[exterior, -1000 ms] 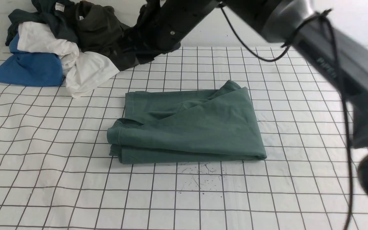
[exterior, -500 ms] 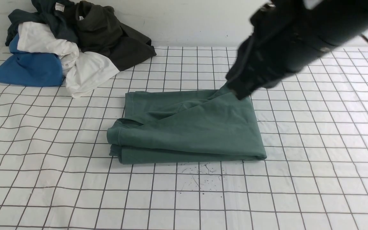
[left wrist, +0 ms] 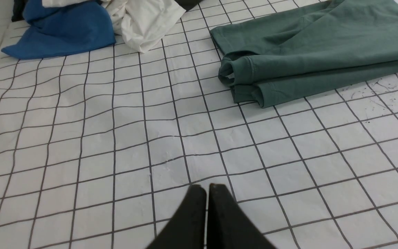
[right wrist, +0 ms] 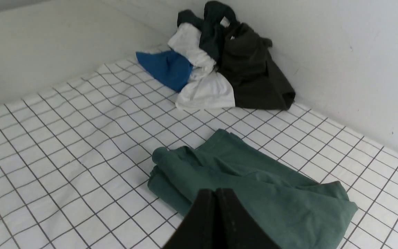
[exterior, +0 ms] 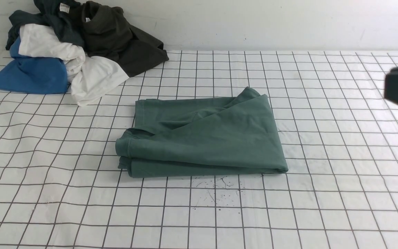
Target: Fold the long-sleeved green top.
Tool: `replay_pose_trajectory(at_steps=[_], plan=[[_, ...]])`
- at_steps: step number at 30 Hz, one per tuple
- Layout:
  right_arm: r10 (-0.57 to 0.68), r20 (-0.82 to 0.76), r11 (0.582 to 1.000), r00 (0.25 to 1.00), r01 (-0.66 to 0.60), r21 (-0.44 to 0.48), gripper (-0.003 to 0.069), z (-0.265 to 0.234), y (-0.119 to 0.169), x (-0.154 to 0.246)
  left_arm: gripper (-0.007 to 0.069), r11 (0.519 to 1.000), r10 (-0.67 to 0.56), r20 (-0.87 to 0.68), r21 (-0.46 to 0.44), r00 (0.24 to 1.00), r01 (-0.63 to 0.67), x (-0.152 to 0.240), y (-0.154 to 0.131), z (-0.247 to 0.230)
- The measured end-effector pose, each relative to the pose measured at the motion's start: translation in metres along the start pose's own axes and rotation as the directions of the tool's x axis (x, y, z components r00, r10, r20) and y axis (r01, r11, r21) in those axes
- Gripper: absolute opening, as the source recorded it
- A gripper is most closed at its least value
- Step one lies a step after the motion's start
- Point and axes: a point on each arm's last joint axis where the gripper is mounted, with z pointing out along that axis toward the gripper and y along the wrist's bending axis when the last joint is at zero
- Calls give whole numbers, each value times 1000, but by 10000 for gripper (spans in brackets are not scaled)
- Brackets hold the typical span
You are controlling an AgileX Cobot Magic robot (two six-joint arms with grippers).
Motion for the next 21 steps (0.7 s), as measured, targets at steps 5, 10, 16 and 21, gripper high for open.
replay_pose_trajectory(at_steps=[5, 10, 16, 21], plan=[[4, -4, 1000, 1000, -4, -1, -14, -18, 2, 21, -7, 1000, -2, -1, 2, 1000, 2, 0, 0, 0], [4, -52, 1000, 999, -4, -6, -14, -19, 3, 29, -7, 1000, -2, -1, 2, 1000, 2, 0, 0, 0], [-24, -47, 1000, 999, 25, 18, -14, -18, 1, 29, -7, 1000, -1, -1, 3, 1000, 1, 0, 0, 0], [15, 96, 999, 995, -19, 40, -14, -8, 1, 37, -7, 1000, -1, -1, 3, 1000, 1, 0, 0, 0]])
